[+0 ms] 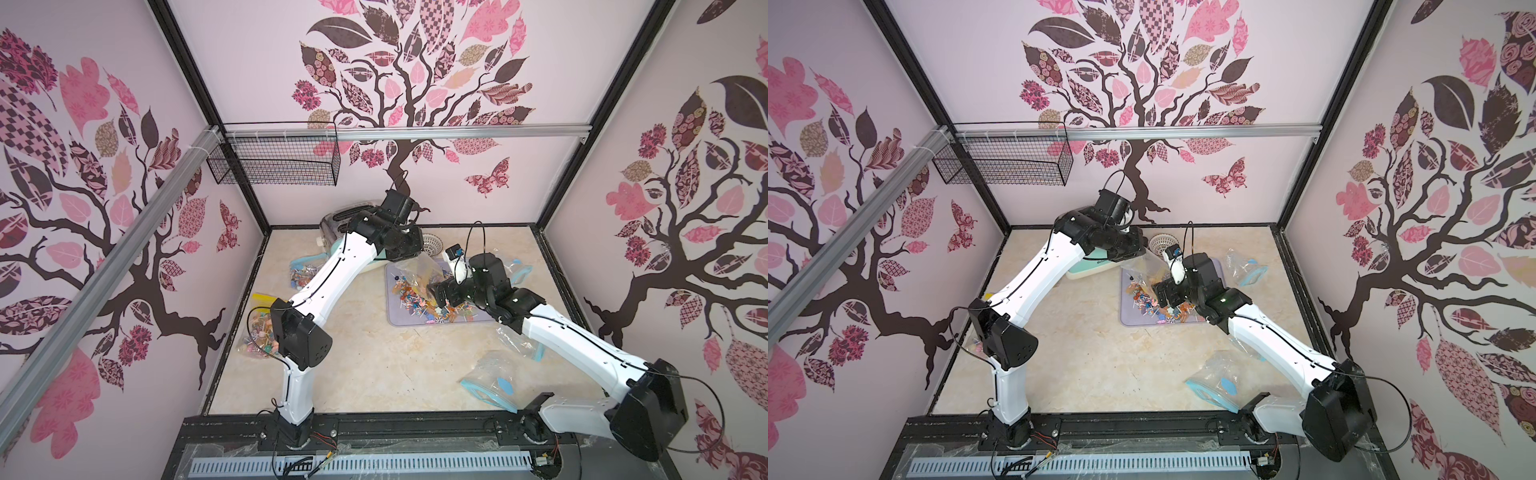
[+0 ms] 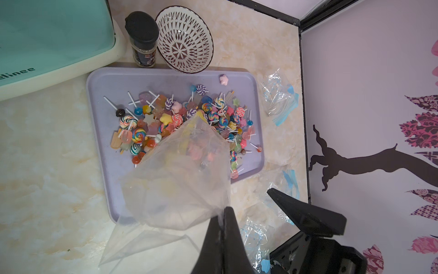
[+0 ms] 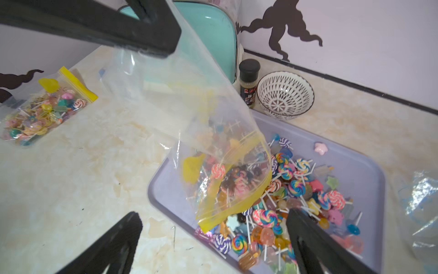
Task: Pour candies out of the ziploc bag
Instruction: 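Pour the candies out of the ziploc bag onto the tray.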
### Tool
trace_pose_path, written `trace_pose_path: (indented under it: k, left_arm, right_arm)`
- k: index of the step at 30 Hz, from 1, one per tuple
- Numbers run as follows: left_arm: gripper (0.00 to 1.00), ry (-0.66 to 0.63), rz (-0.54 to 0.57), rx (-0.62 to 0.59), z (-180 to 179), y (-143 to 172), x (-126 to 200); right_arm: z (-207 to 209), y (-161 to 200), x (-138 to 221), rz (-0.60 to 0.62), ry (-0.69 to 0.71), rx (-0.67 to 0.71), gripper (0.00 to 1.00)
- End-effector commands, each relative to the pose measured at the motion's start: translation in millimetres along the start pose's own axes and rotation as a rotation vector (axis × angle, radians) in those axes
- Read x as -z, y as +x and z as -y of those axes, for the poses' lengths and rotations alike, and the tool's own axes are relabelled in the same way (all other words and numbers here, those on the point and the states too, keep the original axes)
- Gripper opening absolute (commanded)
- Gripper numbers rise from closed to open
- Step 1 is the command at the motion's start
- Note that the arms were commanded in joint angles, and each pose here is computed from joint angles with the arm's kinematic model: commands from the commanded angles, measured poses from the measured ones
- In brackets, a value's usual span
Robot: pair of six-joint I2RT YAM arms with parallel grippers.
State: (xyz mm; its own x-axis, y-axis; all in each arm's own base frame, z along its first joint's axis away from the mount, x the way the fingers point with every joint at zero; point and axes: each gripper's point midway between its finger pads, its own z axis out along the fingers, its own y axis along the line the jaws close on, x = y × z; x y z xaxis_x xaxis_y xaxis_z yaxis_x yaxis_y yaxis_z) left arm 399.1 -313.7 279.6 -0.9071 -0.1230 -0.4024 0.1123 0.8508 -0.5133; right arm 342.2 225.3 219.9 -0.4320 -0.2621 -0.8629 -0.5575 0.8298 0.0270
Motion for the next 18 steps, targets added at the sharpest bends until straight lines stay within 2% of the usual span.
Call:
trace_pose_path:
  k: [1, 8, 18]
  left_arm:
    - [0.0, 0.032, 0.011, -0.023, 9, -4, 11]
    - [0.0, 0.073, 0.008, -0.028, 19, -4, 16]
    - [0.0, 0.098, -0.012, -0.037, 27, 3, 17]
  right_arm:
    - [4, -10, -20, 0.089, 0.034, 0.141, 1.0]
    - [-2, -14, -48, 0.159, 0.007, 0.253, 1.0]
    - [-12, -33, -78, 0.239, -0.053, 0.223, 1.0]
